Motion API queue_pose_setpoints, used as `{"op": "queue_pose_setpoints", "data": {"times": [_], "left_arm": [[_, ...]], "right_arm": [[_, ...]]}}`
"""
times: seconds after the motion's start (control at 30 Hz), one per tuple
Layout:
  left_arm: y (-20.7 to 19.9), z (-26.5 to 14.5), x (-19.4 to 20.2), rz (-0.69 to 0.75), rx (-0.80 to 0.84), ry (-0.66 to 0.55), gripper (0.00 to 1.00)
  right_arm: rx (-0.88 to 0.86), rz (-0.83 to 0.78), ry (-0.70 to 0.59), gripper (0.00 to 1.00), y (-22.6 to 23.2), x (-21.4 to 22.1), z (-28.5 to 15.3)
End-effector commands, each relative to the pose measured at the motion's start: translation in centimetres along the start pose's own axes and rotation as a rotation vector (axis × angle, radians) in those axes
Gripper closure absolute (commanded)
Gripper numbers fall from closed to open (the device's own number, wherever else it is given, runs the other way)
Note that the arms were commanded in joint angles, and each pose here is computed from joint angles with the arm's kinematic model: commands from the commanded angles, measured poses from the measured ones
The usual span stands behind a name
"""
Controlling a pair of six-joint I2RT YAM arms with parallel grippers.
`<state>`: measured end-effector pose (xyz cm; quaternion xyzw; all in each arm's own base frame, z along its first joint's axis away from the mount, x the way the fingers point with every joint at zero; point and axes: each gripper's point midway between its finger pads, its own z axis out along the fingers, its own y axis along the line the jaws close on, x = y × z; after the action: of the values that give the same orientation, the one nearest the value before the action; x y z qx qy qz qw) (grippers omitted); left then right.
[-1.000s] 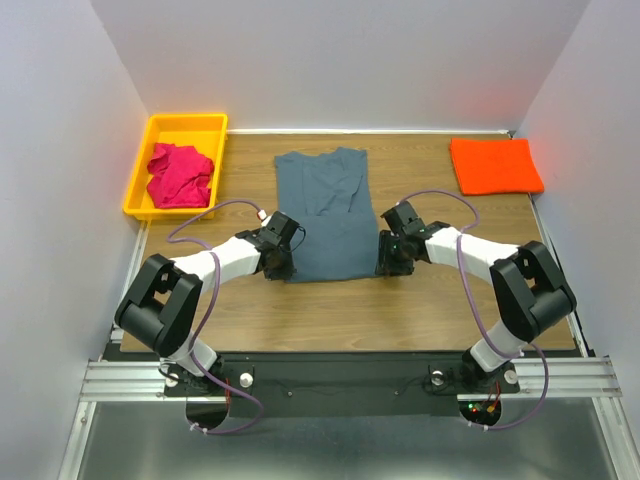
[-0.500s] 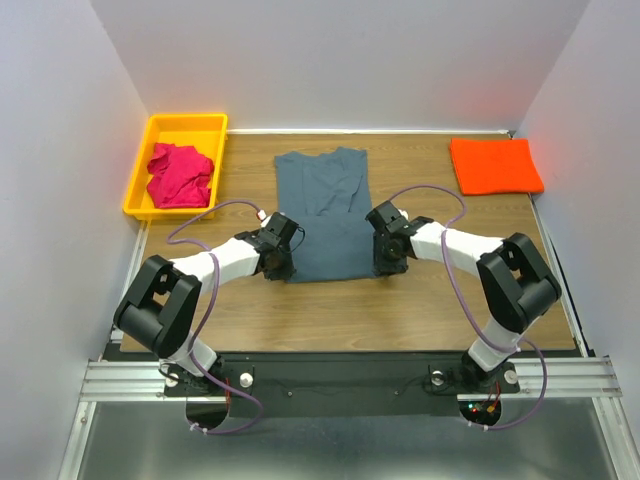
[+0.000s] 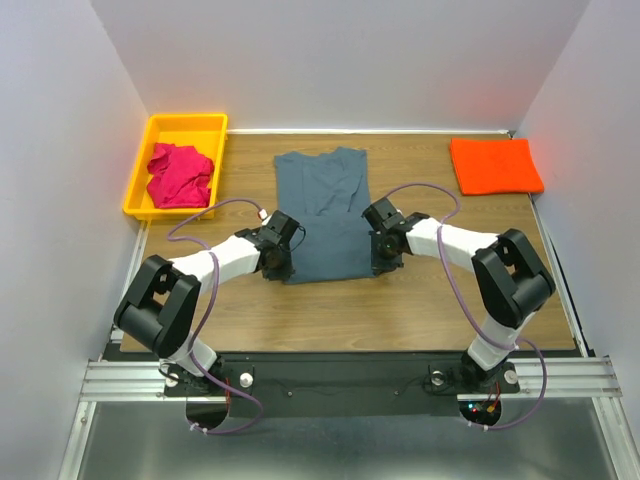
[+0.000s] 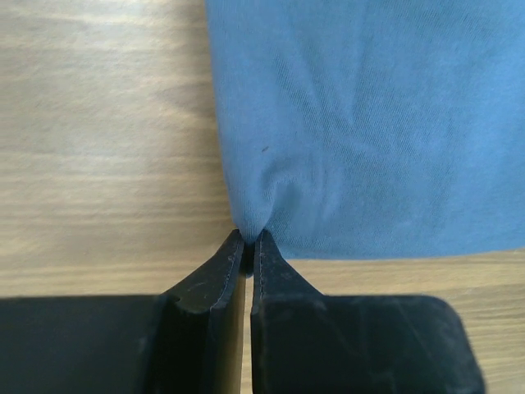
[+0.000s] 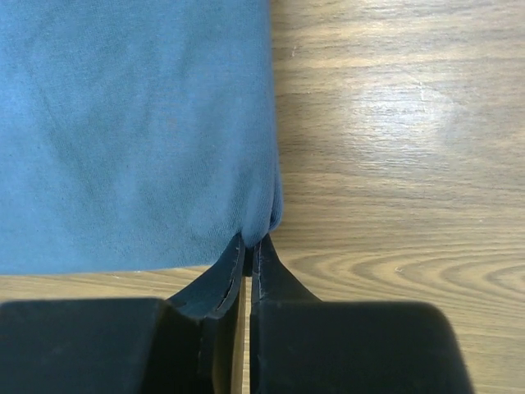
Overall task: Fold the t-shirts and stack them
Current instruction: Fold the tshirt
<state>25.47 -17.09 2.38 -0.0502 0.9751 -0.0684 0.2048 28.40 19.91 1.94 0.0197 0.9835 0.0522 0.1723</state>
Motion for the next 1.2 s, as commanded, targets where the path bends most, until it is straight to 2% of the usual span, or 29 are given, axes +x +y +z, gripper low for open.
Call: {"op": "queue_pose_setpoints", "data": {"times": [0.0, 0.1, 0.23, 0.47, 0.57, 0.7, 0.87, 1.07, 1.17], "left_arm": [[0.6, -2.1, -0.7, 0.038, -0.045, 0.007, 1.0], [0.4, -2.8, -0.3, 0.038, -0.021, 0.025, 1.0], [1.0, -4.2, 3.0, 0.004, 0.046, 0.077, 1.0], [-0.5, -7.0, 9.6, -0.008, 0.221, 0.201, 1.0], [-0.9, -8.0, 11.2, -0.013, 0.258, 0.225, 1.0], [-1.2, -9.5, 10.3, -0.065, 0.287, 0.167, 1.0], [-2.8, -12.7, 6.3, -0.081, 0.315, 0.046, 1.0], [-4.1, -14.2, 2.4, -0.062, 0.276, -0.039, 1.0], [-3.7, -14.4, -0.1, -0.068, 0.209, -0.124, 1.0]], "right_arm": [[0.213, -0.056, 0.079, 0.99, -6.0, 2.8, 0.2], [0.206, -0.079, 0.098, 0.99, -6.6, 3.6, -1.4], [0.148, -0.082, 0.22, 0.99, -7.7, 8.5, -3.2], [0.057, -0.003, 0.255, 0.99, -8.3, 12.5, -7.4], [0.055, 0.008, 0.25, 0.99, -8.7, 12.8, -9.0], [0.04, 0.008, 0.217, 0.99, -8.4, 11.7, -11.1], [0.05, -0.008, 0.078, 0.99, -7.6, 6.8, -15.2], [0.13, -0.059, 0.006, 0.99, -7.8, 3.0, -17.3], [0.146, -0.074, -0.038, 0.99, -7.4, 1.0, -17.9]]}}
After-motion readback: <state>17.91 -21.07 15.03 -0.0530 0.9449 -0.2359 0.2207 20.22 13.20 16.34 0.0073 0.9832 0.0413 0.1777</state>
